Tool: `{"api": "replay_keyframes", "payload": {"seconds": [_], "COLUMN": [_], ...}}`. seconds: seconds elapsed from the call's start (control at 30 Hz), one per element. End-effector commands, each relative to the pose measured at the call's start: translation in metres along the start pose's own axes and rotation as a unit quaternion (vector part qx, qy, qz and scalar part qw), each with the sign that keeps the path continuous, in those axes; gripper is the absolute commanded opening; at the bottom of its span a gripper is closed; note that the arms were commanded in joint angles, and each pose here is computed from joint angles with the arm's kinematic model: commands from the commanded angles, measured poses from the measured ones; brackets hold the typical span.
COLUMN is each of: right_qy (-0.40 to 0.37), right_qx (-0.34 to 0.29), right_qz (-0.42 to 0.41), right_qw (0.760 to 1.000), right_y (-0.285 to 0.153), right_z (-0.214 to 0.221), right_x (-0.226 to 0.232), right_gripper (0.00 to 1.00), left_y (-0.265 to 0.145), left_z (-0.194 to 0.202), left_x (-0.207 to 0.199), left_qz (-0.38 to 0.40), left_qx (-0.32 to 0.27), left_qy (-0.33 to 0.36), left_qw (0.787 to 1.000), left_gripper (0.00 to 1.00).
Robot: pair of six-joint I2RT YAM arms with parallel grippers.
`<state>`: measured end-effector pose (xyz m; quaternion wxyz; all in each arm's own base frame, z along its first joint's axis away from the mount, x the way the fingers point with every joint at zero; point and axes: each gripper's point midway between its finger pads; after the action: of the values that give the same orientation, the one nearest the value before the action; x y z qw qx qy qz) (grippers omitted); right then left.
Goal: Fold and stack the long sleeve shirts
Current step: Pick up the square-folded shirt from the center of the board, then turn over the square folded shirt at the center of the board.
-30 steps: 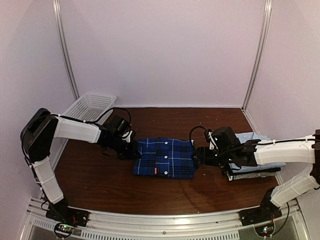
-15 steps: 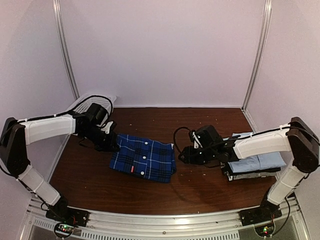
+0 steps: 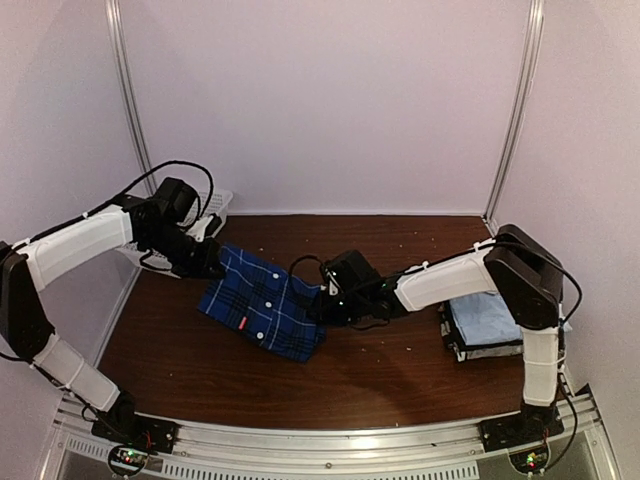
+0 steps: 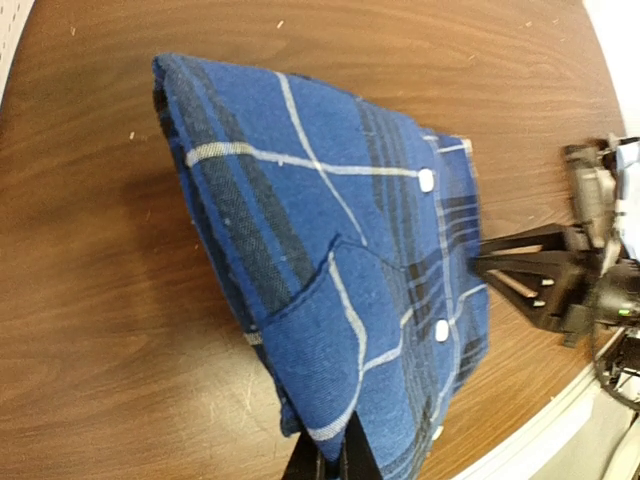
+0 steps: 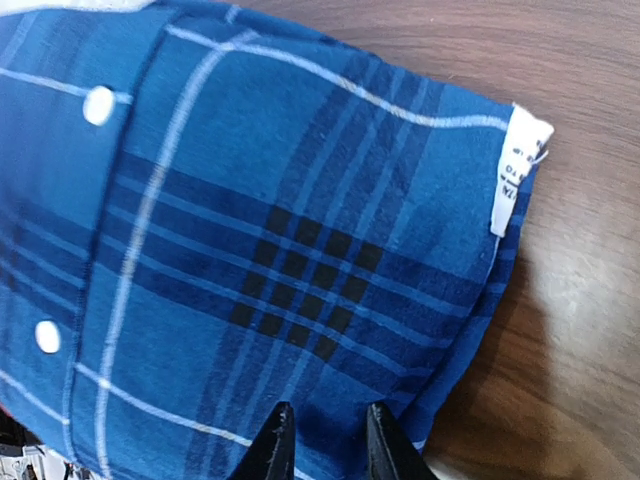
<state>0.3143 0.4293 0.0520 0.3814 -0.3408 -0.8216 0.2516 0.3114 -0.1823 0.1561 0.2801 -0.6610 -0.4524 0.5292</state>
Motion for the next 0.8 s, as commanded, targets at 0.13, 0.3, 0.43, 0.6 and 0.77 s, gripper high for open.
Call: {"api": "replay_keyframes", "payload": {"seconds": [0.13, 0.3, 0.43, 0.6, 0.77], "right_qy": [0.011, 0.016, 0.038, 0.061, 0.068], "right_qx": [0.013, -0.011, -0.044, -0.060, -0.064], "right_qz": [-0.059, -0.157, -0.233, -0.282, -0.276], "right_qw": [0.998, 0.987, 0.971, 0.955, 0.957], "right_y": [0.047, 0.072, 0.074, 0.067, 0.055], "right_z": [-0.004, -0.031, -0.053, -0.061, -0.059], "right_x": [0.035, 0.088, 0.114, 0.110, 0.093], "right_gripper": [0.25, 0.26, 0.27, 0.31, 0.32], "left_y": [-0.041, -0.040, -0.017, 0.015, 0.028], "left_z": [-0.035, -0.050, -0.053, -0.049, -0.045], "left_x": [-0.072, -0.138, -0.166, -0.165, -0.166], "left_qz": [0.107, 0.170, 0.191, 0.196, 0.195], "left_qx": [-0.047, -0.047, -0.032, -0.014, -0.006], "left_qy": [0.048, 0.077, 0.070, 0.048, 0.046], "left_qw": [0.992, 0.981, 0.979, 0.979, 0.980], "left_gripper": [0.00, 0.00, 0.00, 0.00, 0.00]}}
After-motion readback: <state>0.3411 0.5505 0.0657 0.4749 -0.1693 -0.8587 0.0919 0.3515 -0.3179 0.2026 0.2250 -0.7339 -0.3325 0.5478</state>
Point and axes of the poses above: each gripper's point midway between its finger pads, its own y axis out along the fingers, its own x axis along the line the jaws close on, z = x × y, and after that the axes turned 12 degrees about -y, right-handed
